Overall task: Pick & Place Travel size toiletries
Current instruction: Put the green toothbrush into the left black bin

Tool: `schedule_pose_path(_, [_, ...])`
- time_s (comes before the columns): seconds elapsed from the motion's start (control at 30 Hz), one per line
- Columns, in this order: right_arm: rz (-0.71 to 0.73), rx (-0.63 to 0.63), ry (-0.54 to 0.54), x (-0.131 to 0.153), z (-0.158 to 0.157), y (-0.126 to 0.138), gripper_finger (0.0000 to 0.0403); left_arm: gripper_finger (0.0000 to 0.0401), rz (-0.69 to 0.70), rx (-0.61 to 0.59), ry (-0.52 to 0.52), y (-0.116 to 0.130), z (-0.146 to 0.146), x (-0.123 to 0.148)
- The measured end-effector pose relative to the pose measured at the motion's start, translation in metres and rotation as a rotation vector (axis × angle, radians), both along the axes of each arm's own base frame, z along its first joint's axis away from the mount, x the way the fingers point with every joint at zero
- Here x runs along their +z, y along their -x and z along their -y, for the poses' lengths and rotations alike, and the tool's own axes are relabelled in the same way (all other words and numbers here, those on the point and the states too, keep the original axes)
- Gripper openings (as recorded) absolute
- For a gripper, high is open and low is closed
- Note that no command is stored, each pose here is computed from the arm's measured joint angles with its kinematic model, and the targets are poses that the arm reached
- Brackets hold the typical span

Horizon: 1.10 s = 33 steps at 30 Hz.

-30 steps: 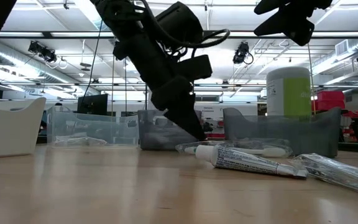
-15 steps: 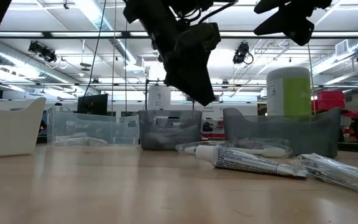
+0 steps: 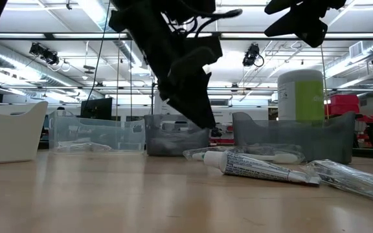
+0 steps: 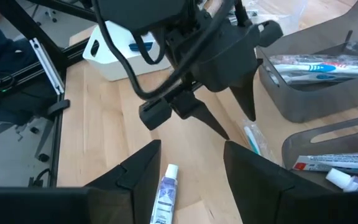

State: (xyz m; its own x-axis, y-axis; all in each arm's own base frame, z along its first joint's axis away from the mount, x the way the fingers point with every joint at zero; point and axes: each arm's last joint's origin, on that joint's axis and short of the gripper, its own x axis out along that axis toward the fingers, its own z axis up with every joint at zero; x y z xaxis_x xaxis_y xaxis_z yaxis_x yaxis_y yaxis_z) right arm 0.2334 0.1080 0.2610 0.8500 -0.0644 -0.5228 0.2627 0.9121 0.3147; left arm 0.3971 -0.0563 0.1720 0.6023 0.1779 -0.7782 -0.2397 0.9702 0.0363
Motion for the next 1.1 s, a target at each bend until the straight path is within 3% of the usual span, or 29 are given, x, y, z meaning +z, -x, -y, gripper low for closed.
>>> schedule_pose_path(0.23, [-0.001,0.001,0.003,0.0,0.0,0.0,0.019,0.0229,0.007,0.01,0.008,-0.001,0.001,-0.015])
schedule_pose_path(0.4, [0.005,0.002,0.001,0.001,0.0,0.0,0.0188,0.0231,0.013,0.172,0.123,-0.005,0.009,-0.037])
schedule_pose_path(0.63, [-0.002,0.002,0.004,0.0,0.0,0.0,0.0187,0.023,0.034,0.33,0.08,-0.009,0.002,-0.053])
schedule_pose_path(0.9, [-0.003,0.002,0.005,0.0,0.0,0.0,0.019,0.0229,0.002,0.187,0.052,-0.012,0.001,-0.05])
schedule_pose_path(1.1, [-0.003,0.002,0.005,0.0,0.0,0.0,0.0186,0.0229,0.042,0.09,0.038,-0.024,0.017,-0.032])
